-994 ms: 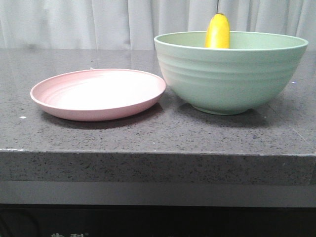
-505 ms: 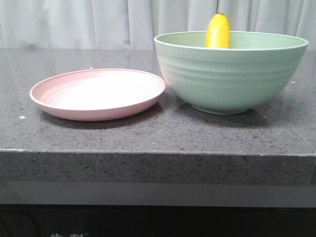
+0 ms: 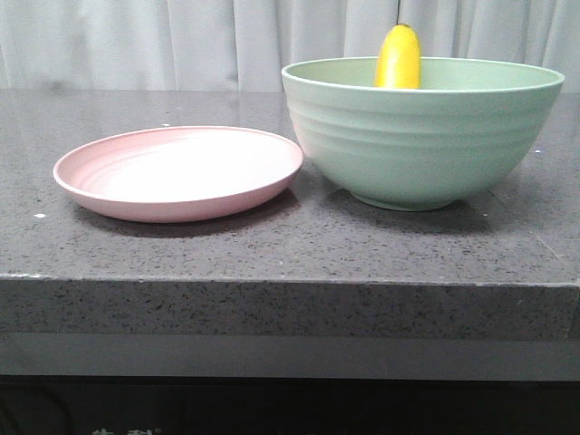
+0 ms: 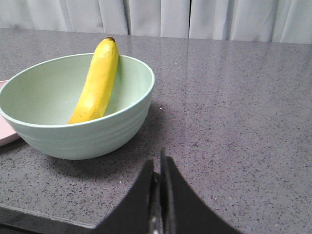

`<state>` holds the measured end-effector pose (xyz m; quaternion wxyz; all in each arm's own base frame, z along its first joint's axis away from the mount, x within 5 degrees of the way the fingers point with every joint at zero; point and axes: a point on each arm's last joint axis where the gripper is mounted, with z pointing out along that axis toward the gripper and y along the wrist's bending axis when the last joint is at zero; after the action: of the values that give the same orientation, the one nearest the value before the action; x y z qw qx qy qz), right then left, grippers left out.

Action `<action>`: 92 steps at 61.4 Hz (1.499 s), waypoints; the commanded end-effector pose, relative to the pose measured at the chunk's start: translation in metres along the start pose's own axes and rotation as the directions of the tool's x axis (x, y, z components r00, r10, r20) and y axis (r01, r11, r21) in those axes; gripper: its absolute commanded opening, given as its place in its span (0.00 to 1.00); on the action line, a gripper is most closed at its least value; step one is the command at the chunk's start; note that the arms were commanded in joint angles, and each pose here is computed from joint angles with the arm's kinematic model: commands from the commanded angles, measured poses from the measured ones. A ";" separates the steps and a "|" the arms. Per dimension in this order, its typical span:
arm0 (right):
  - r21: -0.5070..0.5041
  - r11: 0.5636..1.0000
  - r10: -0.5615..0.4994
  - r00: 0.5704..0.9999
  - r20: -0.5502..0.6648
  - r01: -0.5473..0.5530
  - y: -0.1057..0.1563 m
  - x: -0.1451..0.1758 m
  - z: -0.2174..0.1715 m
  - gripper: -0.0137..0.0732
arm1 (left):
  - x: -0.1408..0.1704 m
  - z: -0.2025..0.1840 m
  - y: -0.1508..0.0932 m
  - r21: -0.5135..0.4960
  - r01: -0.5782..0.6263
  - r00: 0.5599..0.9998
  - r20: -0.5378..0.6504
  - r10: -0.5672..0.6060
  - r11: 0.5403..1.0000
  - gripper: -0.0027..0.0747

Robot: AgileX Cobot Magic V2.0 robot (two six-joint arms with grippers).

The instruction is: Transfer banana from pink plate to green bowl

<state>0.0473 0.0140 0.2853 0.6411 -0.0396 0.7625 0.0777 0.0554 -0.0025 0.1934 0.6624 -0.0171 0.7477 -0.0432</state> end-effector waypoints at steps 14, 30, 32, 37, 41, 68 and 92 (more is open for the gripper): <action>0.013 1.000 -0.002 0.995 0.098 0.001 -0.001 -0.015 -0.002 0.08 | -0.008 -0.002 -0.001 0.008 0.007 0.994 0.107 -0.008 1.000 0.01; 0.029 1.000 -0.007 0.991 0.134 0.003 -0.003 -0.015 0.000 0.08 | -0.008 -0.002 -0.001 0.008 0.007 0.994 0.107 -0.008 1.000 0.01; 0.036 0.999 -0.002 0.989 0.147 -0.004 -0.004 -0.012 0.002 0.08 | -0.008 -0.002 -0.001 0.008 0.007 0.994 0.107 -0.008 1.000 0.01; 0.061 0.997 0.029 0.980 0.199 -0.042 -0.008 -0.002 0.008 0.08 | -0.008 -0.002 0.000 0.008 0.007 0.994 0.106 -0.008 1.000 0.01; 0.078 0.995 0.045 0.974 0.221 -0.064 -0.012 0.013 0.012 0.08 | -0.008 -0.002 0.000 0.008 0.007 0.994 0.106 -0.008 1.000 0.01; 0.104 0.993 0.041 0.985 0.165 -0.059 -0.018 0.085 0.020 0.08 | -0.008 -0.002 0.000 0.008 0.007 0.994 0.106 -0.008 1.000 0.01; 0.103 0.993 0.043 0.986 0.162 -0.060 -0.018 0.085 0.020 0.08 | -0.008 -0.002 0.000 0.008 0.007 0.994 0.106 -0.008 1.000 0.01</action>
<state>0.0561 0.0048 0.1870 0.6612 0.0192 0.7476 0.0604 0.0554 -0.0025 0.1938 0.6642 -0.0171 0.7461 -0.0433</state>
